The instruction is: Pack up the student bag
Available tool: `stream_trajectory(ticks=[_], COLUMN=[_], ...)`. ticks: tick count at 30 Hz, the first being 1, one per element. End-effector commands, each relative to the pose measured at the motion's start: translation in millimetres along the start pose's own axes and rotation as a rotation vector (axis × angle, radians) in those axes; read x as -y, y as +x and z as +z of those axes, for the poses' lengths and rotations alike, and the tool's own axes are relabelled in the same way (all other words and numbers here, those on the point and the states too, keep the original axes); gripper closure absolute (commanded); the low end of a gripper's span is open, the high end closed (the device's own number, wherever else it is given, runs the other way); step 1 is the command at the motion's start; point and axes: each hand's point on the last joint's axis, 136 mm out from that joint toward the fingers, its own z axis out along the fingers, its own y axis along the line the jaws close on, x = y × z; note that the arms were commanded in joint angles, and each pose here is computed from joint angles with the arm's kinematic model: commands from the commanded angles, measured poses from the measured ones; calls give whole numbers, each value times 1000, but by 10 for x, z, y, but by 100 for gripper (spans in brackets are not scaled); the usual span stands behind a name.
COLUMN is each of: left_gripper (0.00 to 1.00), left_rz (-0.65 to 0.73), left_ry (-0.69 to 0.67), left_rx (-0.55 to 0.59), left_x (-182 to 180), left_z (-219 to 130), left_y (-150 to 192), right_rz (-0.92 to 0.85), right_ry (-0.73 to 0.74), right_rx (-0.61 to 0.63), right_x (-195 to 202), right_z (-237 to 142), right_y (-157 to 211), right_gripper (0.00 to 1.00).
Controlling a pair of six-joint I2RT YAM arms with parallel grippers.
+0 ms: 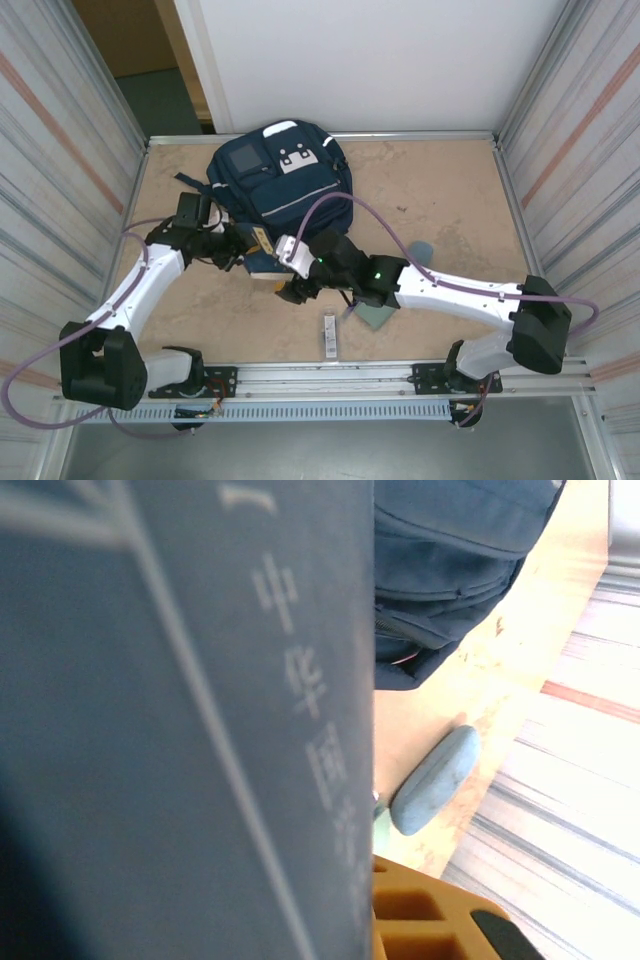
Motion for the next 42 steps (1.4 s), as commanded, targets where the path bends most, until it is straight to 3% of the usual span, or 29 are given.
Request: stream_trajectory(ticks=[1,6,9,13,14,16,22,28,31,36,42], left_gripper=[100,100,100,100,100,100,100,100,100,100,100], left_rz=[-85,-121,-67,21,26,86,408,644,645,541,431], left_ry=[46,88,103,143,160,255,493,679,698,694,753], left_rx=[-78,-173,-140,-41,-22,20,82,-38,-61,-36,-24], left_x=[175,286,329,469,517,733,1363,1812,1899,1914,2003], left_z=[17,146,130,25,-10,-84,-243,-253,-215,-129,-171], left_y=[93,228,180,35,-3,-100,-223,82,183,246,243], right_rz=[-288,-305,-166,156,248,546,1240,1479,1596,1770,1781], right_ry=[-1,132,158,182,200,244,28,-133,-155,-210,-325], right_rx=[-69,-71,-23,82,102,102,-7,32,41,164,293], right_x=[-25,178,280,579,679,943,1283,1342,1389,1559,1613], right_z=[109,236,136,-227,-319,-514,-788,-795,-774,-794,-781], right_y=[196,119,79,64,63,131,287,238,262,160,-112], right_gripper=[15,15,14,11,6,1,1,1,1,1,1])
